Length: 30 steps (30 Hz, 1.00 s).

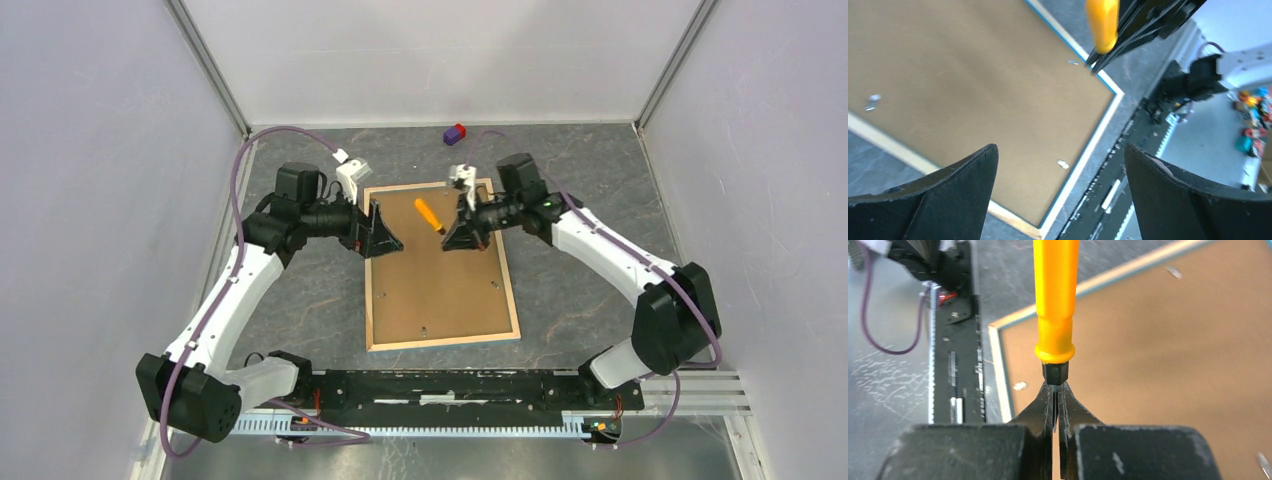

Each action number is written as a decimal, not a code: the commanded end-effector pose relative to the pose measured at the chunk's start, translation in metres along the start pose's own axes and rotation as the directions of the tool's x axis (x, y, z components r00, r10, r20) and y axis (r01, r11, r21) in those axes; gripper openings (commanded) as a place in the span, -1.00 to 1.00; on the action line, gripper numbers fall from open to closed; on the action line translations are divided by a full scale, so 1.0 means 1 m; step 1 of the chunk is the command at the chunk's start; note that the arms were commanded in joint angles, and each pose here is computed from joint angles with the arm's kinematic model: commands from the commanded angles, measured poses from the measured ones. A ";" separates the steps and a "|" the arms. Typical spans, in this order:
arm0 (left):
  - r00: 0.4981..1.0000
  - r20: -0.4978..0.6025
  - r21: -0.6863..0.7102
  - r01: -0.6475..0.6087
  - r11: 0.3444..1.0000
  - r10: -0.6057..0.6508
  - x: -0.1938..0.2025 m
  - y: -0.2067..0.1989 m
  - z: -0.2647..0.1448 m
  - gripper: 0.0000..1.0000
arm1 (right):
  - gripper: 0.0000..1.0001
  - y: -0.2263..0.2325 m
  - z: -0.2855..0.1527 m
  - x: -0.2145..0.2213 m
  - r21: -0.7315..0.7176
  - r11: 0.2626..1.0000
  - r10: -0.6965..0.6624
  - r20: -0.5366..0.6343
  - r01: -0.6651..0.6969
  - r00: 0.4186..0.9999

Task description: Take the photo out of the frame

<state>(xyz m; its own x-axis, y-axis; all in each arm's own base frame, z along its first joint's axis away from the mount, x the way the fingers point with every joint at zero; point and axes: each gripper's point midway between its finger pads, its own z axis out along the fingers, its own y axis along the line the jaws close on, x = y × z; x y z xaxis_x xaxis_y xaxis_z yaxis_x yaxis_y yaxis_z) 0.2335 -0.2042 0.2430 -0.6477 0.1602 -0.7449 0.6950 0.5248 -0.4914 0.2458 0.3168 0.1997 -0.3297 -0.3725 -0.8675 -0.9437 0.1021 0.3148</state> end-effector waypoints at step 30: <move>0.987 0.150 -0.495 0.129 0.859 -0.062 -0.016 0.109 -0.028 1.00 | -1.00 -0.208 -0.298 0.259 0.830 0.495 0.557 -0.076 -0.257 0.827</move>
<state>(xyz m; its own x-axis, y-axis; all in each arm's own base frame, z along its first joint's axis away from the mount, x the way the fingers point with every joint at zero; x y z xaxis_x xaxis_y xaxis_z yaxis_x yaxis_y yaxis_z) 0.3086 -0.1288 0.2051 -0.6658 0.0414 -0.7449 0.3780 0.8796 -0.2890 0.3456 -0.0535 0.0158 -0.8183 -0.2877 -0.4975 -0.4092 0.8996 0.1528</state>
